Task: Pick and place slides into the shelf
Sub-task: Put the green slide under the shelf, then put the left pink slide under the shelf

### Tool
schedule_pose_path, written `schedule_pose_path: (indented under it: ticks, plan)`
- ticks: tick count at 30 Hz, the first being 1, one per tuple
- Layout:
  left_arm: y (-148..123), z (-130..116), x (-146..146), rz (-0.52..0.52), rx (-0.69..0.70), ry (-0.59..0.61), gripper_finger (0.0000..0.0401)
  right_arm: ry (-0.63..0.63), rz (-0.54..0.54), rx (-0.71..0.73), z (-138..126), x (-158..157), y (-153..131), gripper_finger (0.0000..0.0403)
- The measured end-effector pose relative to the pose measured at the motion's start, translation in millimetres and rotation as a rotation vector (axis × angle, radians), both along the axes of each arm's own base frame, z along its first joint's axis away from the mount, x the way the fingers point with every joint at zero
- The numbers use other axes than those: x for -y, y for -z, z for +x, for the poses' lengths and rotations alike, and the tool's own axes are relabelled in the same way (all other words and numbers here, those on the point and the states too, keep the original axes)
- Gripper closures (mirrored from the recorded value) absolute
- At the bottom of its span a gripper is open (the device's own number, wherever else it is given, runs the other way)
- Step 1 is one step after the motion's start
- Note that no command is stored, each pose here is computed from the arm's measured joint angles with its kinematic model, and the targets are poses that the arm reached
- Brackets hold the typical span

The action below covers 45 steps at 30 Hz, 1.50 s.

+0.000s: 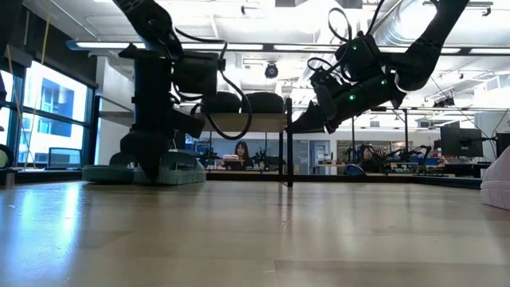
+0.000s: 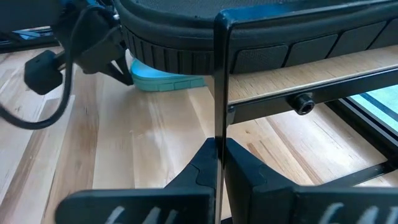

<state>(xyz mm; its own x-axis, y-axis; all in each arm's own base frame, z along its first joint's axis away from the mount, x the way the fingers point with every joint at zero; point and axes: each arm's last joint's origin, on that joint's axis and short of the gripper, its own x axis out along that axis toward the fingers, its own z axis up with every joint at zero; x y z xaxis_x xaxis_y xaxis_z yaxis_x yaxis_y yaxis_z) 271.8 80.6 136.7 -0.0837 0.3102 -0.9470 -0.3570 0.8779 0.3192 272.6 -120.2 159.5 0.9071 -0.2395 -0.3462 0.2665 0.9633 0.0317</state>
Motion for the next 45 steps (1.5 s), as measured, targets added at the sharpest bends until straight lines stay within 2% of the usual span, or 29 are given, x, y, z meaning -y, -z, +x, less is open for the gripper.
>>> schedule_pose_path:
  ticks: [8, 14, 19, 22, 26, 31, 36, 41, 45]
  plan:
    - [0, -1, -3, -0.007, -0.004, 0.007, 0.0400, 0.000, 0.000, 0.000, 0, 0, 0, 0.0403]
    - [1, 0, 0, -0.106, 0.025, 0.017, 0.0400, -0.001, 0.000, 0.000, 0, 0, 0, 0.0403]
    - [1, 6, 14, -0.150, 0.044, 0.081, 0.0397, -0.002, 0.001, -0.001, 0, 0, 0, 0.0403]
    - [1, 11, 28, -0.162, 0.063, 0.131, 0.0379, -0.003, 0.000, -0.002, 0, 0, 0, 0.0403]
    - [-8, 23, 50, -0.189, 0.103, 0.211, 0.0332, -0.004, -0.002, -0.003, 0, 0, 0, 0.0403]
    - [-33, 46, 81, -0.204, 0.203, 0.325, 0.0263, -0.003, 0.000, -0.003, 0, 0, 0, 0.0403]
    - [-78, 73, 118, -0.197, 0.361, 0.454, 0.0217, -0.002, 0.002, -0.003, 0, 0, 0, 0.0403]
    - [-129, 90, 150, -0.141, 0.515, 0.593, 0.0207, -0.001, 0.005, -0.002, 0, 0, 0, 0.0403]
    - [-157, 93, 171, -0.106, 0.596, 0.676, 0.0213, 0.000, 0.005, -0.003, 0, 0, 0, 0.0403]
